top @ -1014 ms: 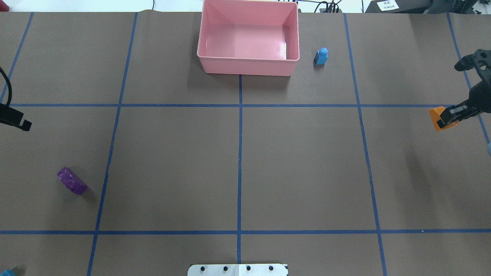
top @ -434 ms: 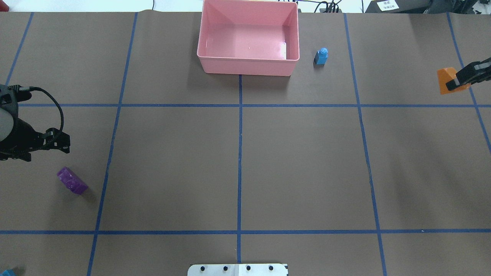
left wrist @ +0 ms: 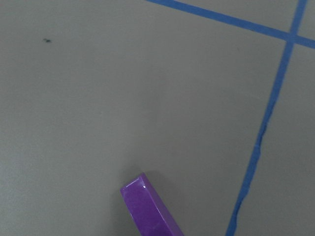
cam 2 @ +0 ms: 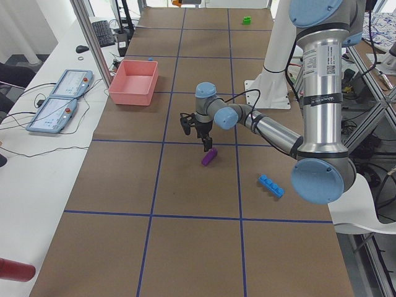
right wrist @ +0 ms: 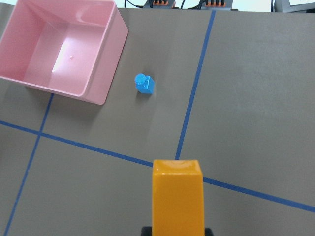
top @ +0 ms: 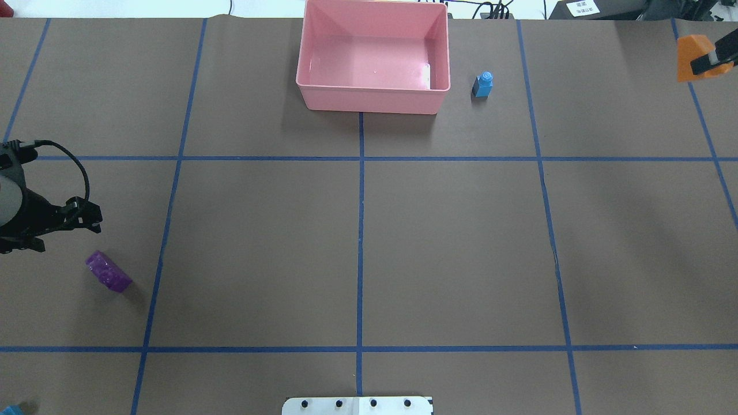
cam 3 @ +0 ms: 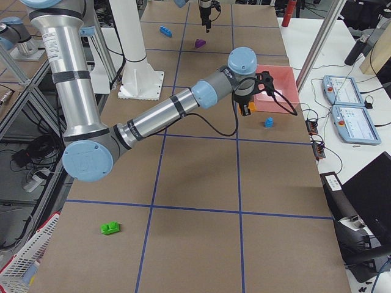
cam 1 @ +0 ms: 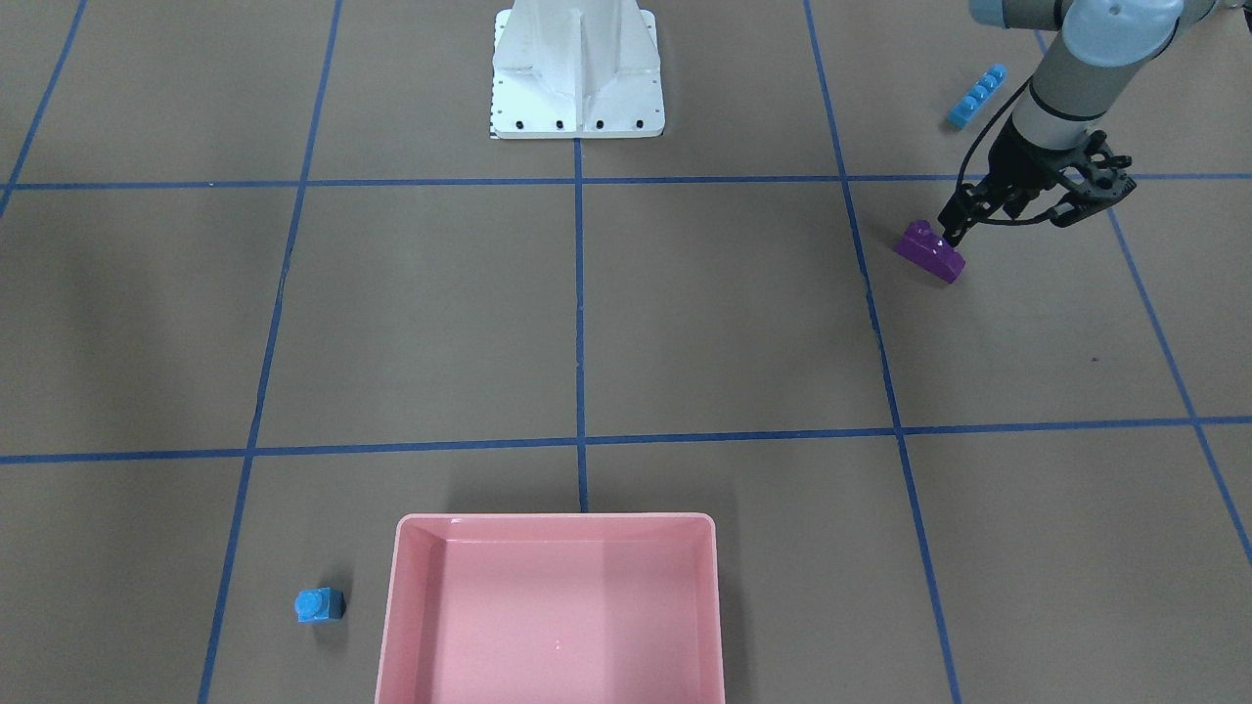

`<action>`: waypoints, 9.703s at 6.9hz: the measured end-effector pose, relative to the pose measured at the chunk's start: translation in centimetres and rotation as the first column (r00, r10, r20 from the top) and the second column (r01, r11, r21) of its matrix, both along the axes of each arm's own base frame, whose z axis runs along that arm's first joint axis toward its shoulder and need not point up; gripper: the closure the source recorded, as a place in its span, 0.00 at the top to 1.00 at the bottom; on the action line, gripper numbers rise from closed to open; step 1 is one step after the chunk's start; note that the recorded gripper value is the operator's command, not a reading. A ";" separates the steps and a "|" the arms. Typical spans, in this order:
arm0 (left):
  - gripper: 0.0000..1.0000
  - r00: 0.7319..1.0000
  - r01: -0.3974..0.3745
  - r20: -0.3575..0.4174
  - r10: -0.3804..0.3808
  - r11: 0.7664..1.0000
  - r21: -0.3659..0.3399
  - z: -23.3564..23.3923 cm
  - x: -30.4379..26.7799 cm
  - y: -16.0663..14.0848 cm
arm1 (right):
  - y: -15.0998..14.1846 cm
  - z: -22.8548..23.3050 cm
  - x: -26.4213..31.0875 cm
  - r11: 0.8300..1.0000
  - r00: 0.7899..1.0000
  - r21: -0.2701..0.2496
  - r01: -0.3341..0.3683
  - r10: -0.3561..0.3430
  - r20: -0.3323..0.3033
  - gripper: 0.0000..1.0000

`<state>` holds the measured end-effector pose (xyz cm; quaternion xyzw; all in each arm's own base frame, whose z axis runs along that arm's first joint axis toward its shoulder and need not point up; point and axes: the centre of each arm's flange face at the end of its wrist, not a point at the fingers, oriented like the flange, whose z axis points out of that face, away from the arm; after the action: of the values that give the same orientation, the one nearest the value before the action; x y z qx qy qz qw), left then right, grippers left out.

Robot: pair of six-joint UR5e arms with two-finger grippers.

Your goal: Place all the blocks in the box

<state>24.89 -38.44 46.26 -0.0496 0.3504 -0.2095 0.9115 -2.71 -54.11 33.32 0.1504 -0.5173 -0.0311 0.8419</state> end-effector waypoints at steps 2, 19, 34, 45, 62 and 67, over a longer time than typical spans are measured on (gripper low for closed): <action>1.00 0.998 0.060 0.003 -0.060 0.998 -0.032 2.5 1.2 1.2 | -1.3 -5.9 0.3 0.998 0.997 0.006 -0.055 0.055 0.045 0.00; 0.00 0.986 0.135 -0.086 -0.142 0.987 -0.086 -1.7 8.2 5.2 | -14.5 -24.2 -27.3 0.966 0.989 0.243 -0.088 0.114 -0.095 0.00; 0.00 0.834 0.344 -0.482 -0.270 0.937 0.069 -31.3 13.0 -6.3 | -22.7 -5.1 -30.3 0.954 0.987 0.299 -0.014 0.062 -0.151 0.98; 0.00 0.743 0.591 -0.364 -0.562 0.806 -0.039 -37.5 29.2 -29.4 | -16.7 7.7 -35.2 0.894 0.974 0.446 0.042 0.064 -0.218 0.99; 1.00 0.823 0.517 -0.241 -0.514 0.854 -0.056 -46.0 28.5 -26.9 | -20.8 7.6 -31.9 0.924 0.978 0.383 0.013 0.067 -0.196 0.00; 0.99 0.975 0.209 -0.110 -0.192 0.962 0.174 -36.1 18.9 -16.3 | -23.6 -6.9 -28.1 0.966 0.991 0.226 -0.122 0.129 -0.018 0.00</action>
<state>43.84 -54.78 10.18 0.0612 0.4131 -0.2647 0.8692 -30.79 -77.75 26.39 0.2764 -0.4862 -0.0385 0.8281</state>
